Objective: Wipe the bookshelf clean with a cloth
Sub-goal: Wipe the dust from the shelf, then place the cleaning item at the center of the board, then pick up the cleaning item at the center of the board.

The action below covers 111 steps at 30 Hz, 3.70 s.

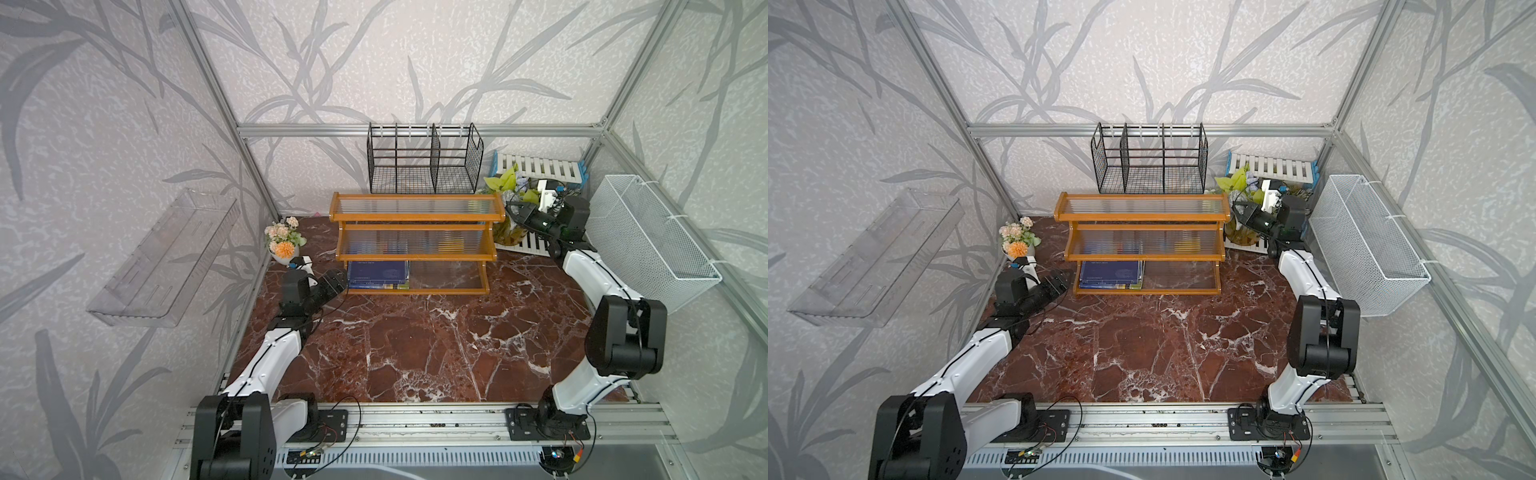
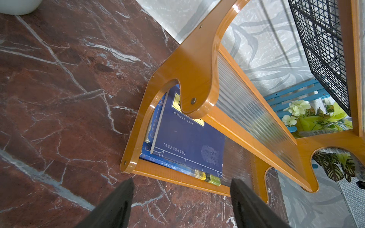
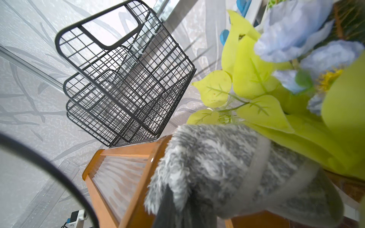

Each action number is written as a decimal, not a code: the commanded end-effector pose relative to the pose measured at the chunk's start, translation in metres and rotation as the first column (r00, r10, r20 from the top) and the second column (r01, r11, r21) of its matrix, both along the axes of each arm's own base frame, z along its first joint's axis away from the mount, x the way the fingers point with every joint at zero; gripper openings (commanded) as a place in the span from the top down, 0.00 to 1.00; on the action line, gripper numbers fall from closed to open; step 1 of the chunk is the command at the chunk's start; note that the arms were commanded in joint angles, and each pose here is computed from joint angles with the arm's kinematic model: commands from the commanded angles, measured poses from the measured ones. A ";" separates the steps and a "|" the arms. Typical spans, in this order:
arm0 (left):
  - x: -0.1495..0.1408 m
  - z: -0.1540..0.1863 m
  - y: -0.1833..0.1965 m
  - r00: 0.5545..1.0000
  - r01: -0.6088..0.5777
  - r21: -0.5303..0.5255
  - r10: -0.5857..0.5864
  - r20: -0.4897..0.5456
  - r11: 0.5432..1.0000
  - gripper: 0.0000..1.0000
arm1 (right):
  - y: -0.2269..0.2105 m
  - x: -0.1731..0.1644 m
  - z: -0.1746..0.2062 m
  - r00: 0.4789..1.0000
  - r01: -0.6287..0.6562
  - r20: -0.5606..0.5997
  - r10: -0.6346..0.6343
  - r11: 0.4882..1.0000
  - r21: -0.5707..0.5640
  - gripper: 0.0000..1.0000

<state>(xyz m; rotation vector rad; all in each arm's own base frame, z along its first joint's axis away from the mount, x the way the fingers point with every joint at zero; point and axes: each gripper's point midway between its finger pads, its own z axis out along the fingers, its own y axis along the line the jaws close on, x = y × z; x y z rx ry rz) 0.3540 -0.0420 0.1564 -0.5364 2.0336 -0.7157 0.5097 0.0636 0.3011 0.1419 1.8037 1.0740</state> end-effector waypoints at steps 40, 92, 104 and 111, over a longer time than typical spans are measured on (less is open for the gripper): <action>-0.018 0.040 -0.018 0.995 0.055 0.031 -0.058 0.085 0.998 0.15 | 0.072 -0.196 0.070 0.976 -0.183 0.073 0.205 0.954 -0.239 1.00; -0.159 -0.124 -0.195 0.834 0.545 0.316 -0.466 -0.296 0.776 0.37 | 0.172 -0.309 -0.158 0.837 -0.509 -0.425 0.344 0.775 -0.374 0.29; -0.131 -0.083 -0.158 0.919 0.379 0.316 -0.311 -0.243 0.870 1.00 | 0.160 -0.305 -0.162 0.854 -0.476 -0.423 0.304 0.785 -0.397 0.29; -0.087 -0.011 -0.054 0.996 0.053 0.217 -0.037 -0.079 0.975 0.99 | 0.155 -0.299 -0.158 0.863 -0.464 -0.410 0.295 0.783 -0.413 0.29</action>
